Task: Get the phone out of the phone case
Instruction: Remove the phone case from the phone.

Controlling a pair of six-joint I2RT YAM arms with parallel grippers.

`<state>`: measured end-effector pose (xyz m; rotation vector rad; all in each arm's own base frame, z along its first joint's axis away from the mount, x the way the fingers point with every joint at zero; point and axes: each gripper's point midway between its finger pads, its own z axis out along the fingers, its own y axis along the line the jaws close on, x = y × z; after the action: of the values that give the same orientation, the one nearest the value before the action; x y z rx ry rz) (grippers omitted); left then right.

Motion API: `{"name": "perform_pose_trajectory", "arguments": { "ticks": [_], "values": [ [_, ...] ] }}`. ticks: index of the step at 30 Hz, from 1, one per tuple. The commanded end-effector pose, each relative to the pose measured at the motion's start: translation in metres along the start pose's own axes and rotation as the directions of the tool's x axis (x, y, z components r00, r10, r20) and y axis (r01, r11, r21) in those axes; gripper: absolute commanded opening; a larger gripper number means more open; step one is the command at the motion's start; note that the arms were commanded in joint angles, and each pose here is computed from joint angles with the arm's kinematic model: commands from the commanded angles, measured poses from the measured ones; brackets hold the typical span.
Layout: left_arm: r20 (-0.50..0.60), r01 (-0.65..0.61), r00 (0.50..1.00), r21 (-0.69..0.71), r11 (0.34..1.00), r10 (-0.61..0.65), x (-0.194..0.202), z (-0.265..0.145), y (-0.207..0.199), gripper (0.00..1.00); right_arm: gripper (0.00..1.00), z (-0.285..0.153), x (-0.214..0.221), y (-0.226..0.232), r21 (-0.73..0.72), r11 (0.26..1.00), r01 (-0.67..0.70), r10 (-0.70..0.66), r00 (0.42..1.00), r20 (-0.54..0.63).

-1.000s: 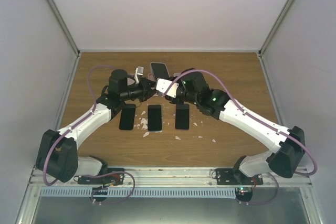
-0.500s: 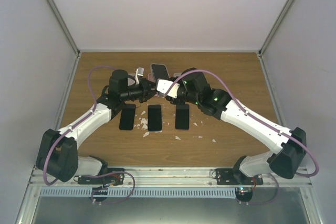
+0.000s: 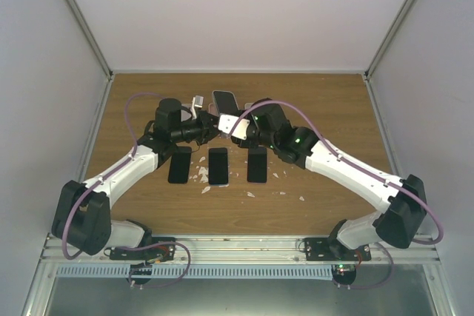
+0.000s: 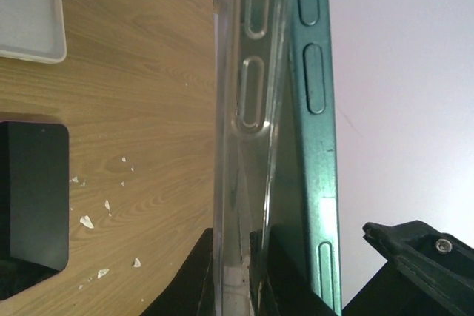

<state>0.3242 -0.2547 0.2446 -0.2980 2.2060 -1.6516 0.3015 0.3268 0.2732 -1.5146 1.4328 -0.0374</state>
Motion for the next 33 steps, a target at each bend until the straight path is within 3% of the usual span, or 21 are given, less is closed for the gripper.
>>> {"name": "perform_pose_trajectory", "arguments": {
  "ticks": [1, 9, 13, 15, 22, 33],
  "values": [
    [-0.025, -0.098, 0.994, 0.132, 0.986, 0.102, 0.007, -0.001, -0.042, 0.0, 0.47, 0.015, 0.022, -0.011, 0.112, 0.991, 0.071, -0.062, 0.994, -0.087],
    [-0.055, -0.096, 0.993, 0.16, 0.982, 0.106, 0.014, 0.002, -0.046, 0.0, 0.42, 0.016, 0.016, -0.027, 0.258, 0.949, 0.181, -0.167, 0.983, -0.077],
    [-0.061, -0.103, 0.991, 0.175, 0.979, 0.115, 0.015, 0.002, -0.05, 0.0, 0.42, 0.024, 0.016, 0.001, 0.109, 0.982, 0.152, -0.149, 0.988, -0.037],
    [-0.064, -0.106, 0.991, 0.179, 0.978, 0.119, 0.017, 0.002, -0.051, 0.0, 0.4, 0.03, 0.023, 0.004, 0.099, 0.984, 0.146, -0.139, 0.987, -0.075],
    [-0.072, -0.101, 0.991, 0.175, 0.979, 0.115, 0.02, 0.001, -0.048, 0.0, 0.17, 0.015, 0.019, -0.044, 0.326, 0.937, 0.127, -0.112, 0.991, -0.067],
    [-0.085, -0.125, 0.986, 0.199, 0.972, 0.144, 0.027, 0.003, -0.055, 0.0, 0.19, 0.013, 0.017, -0.059, 0.434, 0.881, 0.187, -0.175, 0.982, -0.068]
  ]
}}
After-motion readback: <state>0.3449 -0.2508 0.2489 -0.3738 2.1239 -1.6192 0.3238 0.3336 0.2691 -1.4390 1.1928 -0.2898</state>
